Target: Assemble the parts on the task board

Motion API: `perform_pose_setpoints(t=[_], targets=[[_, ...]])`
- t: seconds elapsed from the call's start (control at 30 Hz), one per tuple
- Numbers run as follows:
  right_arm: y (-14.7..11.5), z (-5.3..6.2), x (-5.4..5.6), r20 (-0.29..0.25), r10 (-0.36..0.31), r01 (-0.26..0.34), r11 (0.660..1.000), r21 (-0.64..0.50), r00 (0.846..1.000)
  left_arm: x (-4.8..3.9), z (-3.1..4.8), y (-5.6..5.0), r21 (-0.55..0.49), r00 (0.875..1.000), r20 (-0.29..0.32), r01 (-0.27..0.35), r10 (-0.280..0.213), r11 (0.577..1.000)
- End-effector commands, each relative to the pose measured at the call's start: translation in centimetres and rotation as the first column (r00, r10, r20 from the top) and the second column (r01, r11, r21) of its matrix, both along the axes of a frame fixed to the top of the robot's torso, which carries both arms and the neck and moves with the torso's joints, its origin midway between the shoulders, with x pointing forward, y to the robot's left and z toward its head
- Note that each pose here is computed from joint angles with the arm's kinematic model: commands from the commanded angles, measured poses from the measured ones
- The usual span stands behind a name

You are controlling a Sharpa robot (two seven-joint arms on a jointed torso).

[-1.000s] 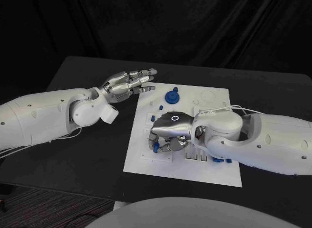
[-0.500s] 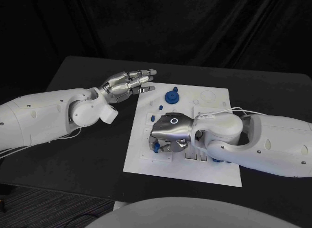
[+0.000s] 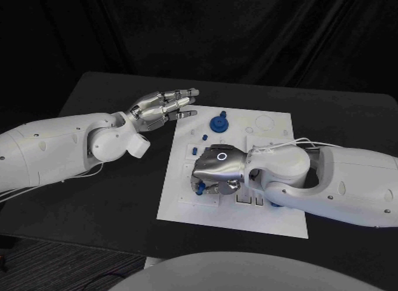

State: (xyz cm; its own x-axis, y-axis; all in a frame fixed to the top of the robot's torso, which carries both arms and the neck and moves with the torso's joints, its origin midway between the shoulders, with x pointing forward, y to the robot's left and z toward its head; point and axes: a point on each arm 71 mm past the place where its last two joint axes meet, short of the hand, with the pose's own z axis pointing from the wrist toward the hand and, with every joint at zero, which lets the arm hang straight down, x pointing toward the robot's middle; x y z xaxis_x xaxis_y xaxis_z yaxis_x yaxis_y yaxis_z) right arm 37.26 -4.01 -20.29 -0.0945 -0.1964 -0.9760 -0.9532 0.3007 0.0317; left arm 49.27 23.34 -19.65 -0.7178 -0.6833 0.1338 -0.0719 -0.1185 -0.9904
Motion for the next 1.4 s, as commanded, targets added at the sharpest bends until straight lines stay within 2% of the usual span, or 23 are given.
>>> perform_pose_setpoints(t=[0.03,0.67,1.07,1.3,1.4], targets=[[-0.1,-0.1,0.0,0.032,0.002,-0.002,1.000,-0.006,0.999,-0.09,0.00,-0.2,-0.013,1.000,0.000,0.016,-0.016,1.000],[0.1,-0.9,0.0,0.022,0.004,-0.004,1.000,0.002,1.000,-0.09,-0.10,-0.2,-0.011,1.000,-0.005,0.020,-0.021,1.000],[-0.2,-0.8,0.1,0.012,0.002,-0.003,0.999,0.038,1.000,-0.03,-0.20,-0.1,-0.008,1.000,-0.008,0.020,-0.020,1.000],[-1.3,-0.4,0.2,0.009,-0.015,0.014,0.995,0.099,1.000,-0.09,-0.22,0.0,-0.007,1.000,-0.010,0.019,-0.019,1.000],[-2.3,0.5,0.3,0.011,-0.031,0.029,0.988,0.154,0.999,-0.12,-0.23,0.1,-0.007,1.000,-0.011,0.017,-0.017,1.000]])
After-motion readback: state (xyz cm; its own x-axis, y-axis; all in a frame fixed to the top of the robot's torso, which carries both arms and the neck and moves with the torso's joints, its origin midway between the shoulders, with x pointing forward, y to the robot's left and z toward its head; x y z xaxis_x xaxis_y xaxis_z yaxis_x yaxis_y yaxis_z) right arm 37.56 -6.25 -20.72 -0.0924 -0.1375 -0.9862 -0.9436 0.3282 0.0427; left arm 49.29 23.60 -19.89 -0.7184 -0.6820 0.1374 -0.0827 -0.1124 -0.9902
